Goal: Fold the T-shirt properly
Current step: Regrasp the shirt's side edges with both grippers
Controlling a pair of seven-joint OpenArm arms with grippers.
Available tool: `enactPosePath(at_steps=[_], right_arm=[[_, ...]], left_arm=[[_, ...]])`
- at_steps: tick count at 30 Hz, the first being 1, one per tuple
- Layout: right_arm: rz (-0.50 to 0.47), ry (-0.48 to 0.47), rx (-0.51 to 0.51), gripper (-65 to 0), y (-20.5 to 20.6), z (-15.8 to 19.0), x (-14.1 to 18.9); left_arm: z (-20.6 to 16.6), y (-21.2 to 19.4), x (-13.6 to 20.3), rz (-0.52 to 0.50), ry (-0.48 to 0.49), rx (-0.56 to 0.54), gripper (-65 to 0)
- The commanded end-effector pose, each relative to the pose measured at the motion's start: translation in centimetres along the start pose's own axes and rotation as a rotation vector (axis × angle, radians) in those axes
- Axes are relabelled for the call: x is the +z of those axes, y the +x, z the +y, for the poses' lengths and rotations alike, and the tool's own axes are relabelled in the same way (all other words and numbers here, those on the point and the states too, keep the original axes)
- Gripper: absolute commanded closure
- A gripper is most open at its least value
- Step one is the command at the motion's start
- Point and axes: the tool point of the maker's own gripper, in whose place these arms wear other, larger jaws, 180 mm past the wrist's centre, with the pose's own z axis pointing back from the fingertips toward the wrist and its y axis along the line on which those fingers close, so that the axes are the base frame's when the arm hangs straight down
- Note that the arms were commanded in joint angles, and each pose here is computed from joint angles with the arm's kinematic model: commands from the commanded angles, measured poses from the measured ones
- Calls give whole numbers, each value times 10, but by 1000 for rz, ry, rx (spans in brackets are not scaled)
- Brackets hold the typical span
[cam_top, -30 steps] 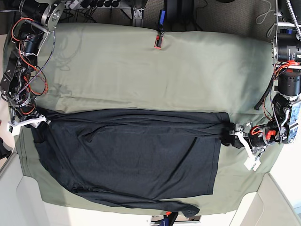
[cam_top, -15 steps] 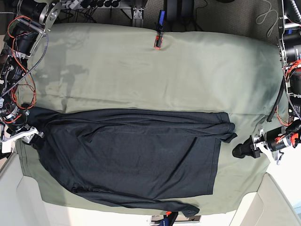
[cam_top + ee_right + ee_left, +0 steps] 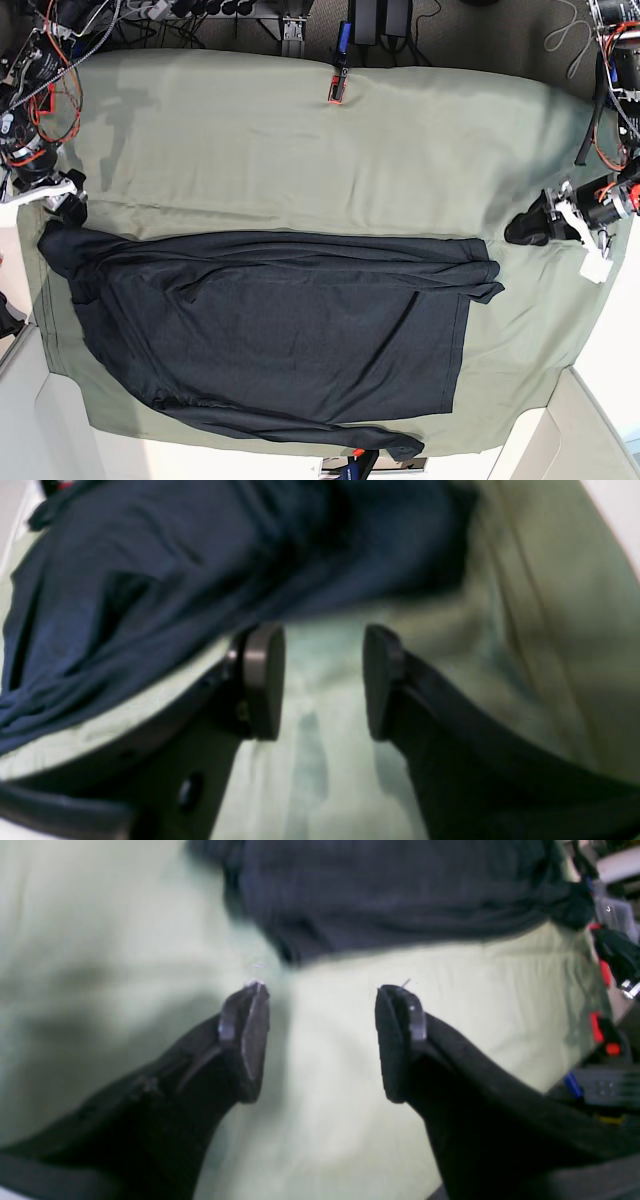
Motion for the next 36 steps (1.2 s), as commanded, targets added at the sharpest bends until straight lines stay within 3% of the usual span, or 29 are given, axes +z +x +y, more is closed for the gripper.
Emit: enactPosePath(at_steps=[1,8,22,36], right_arm=[[-74,28,-5,-265,20,8,1],[-94,-60,-87,-265,11,-17,-11],[-65,-30,-161,-266,17,-7,-51],[-82,-67,-177,-296,18,-16,-51]], left_arm=[[-8,16,5,-57,-25,-21,-363],[-29,-22,-27,-48,-89,64,-363],[-30,-10,-34,-87,-75,45,-363],[-31,6,-35,-111,-77,23,-363]])
